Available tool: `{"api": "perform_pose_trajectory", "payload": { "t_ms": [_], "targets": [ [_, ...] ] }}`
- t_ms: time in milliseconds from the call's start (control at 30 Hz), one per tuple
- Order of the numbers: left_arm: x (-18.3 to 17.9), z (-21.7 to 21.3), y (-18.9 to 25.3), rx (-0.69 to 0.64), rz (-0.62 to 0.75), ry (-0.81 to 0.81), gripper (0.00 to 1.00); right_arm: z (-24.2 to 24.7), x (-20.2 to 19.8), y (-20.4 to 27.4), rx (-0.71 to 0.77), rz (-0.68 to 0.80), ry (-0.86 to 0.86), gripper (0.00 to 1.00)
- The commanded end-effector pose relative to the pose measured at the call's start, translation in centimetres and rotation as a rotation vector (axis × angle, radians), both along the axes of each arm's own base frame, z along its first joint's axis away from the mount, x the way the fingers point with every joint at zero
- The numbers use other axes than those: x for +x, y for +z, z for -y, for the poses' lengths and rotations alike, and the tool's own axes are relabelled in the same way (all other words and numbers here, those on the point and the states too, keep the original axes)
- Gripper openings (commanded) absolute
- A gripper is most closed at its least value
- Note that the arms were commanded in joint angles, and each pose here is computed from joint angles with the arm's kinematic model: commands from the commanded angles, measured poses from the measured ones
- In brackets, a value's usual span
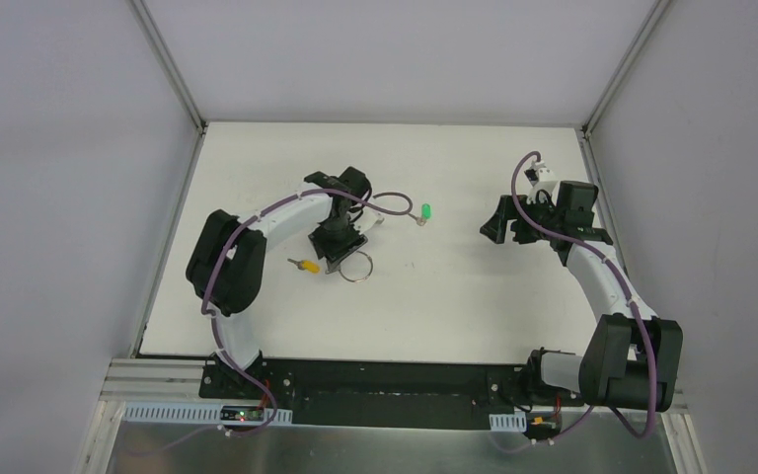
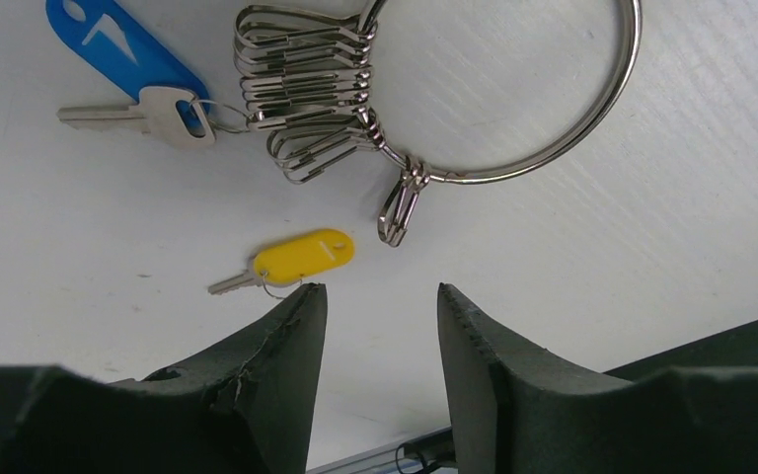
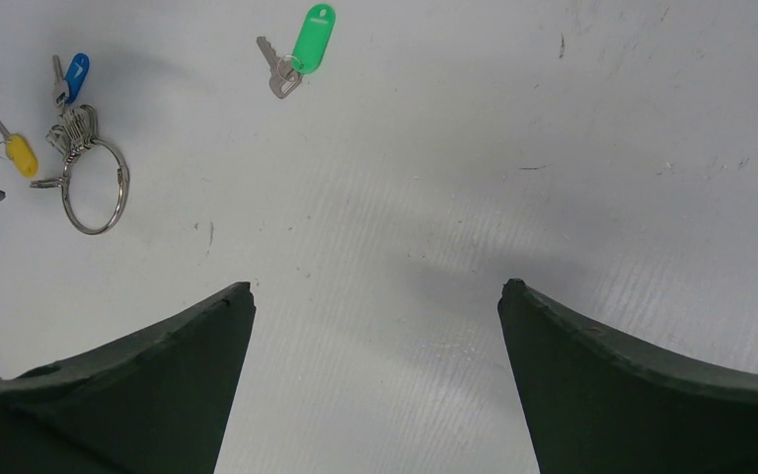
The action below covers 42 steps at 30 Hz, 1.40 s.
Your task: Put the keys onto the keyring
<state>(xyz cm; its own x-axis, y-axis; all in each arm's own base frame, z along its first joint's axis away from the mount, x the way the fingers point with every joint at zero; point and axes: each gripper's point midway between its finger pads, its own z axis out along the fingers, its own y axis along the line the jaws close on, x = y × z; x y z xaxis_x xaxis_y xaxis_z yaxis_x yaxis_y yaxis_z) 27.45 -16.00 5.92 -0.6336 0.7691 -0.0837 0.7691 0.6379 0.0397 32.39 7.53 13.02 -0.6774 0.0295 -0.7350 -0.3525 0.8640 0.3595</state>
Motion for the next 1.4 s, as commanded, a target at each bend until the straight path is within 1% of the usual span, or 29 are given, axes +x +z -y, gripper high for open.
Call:
{"api": "perform_pose_trajectory", "payload": {
  "t_ms": [0,100,333,567,800,867,1000,1233,1367],
  "targets": [
    [0.6,-0.2,-0.4,0.032,-0.018,-0.047,0.44,0.2,0.1,0.8,-0.007,0.036,0.006,0.98],
    [0.5,0.2,-0.8,0.029,-0.058,-0.047,0.4,0.2,0.2,0.8,-0.008,0.035,0.005,0.98],
    [-0.8,0.8,-2.0,0.004,-0.142,-0.027,0.41,0.2,0.2,0.6,-0.008,0.03,0.006,0.98],
    [-4.2,2.2,-1.1,-0.105,-0.29,-0.047,0.38,0.3,0.2,0.4,-0.011,0.023,0.007,0.98],
    [-4.8,2.7,-1.0,-0.134,-0.325,-0.049,0.37,0.3,0.2,0.5,-0.012,0.026,0.008,0.98],
    [-4.7,2.6,-0.9,-0.131,-0.313,-0.048,0.37,0.3,0.2,0.5,-0.013,0.029,0.008,0.98],
    [-3.1,1.8,-0.7,-0.087,-0.211,-0.042,0.37,0.3,0.2,0.4,-0.013,0.025,0.009,0.98],
    [-1.4,1.3,0.2,-0.084,-0.094,-0.038,0.38,0.3,0.2,0.3,-0.014,0.023,0.01,0.98],
    [-0.7,0.6,-0.6,-0.044,-0.086,-0.033,0.38,0.3,0.2,0.4,-0.014,0.025,0.011,0.98]
  ]
}}
